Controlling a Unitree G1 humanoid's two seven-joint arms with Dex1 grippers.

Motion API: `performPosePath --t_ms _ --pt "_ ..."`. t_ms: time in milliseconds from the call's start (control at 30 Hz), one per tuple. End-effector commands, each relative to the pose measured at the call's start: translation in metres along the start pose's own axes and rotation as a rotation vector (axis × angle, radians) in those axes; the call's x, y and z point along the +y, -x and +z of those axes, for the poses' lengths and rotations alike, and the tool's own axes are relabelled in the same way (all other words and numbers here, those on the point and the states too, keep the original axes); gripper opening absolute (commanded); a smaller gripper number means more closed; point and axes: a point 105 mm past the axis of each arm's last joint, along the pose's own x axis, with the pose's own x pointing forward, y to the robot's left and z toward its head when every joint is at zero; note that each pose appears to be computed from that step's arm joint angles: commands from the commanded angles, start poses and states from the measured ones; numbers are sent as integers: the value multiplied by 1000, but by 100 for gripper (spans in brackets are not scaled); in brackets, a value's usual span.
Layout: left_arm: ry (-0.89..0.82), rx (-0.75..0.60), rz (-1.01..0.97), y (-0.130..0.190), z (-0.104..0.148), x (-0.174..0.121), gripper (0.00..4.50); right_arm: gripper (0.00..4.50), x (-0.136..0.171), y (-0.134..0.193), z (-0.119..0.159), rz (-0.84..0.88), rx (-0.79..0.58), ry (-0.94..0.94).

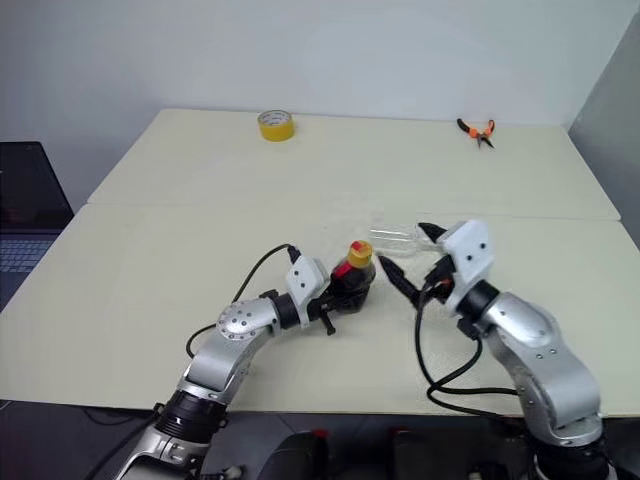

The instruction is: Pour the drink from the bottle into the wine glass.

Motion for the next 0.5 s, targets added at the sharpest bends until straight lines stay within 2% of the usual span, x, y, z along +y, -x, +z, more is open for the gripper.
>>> performPosePath --t_ms 33,200,500 --pt "-45 -73 -6 -2 20 2 64 450 20 11 8 135 3 4" --pt "-46 -72 -12 -3 20 1 64 450 35 -2 19 186 -37 -4" --pt "-49 -73 -22 -4 20 -1 64 450 37 -33 25 150 -86 12"
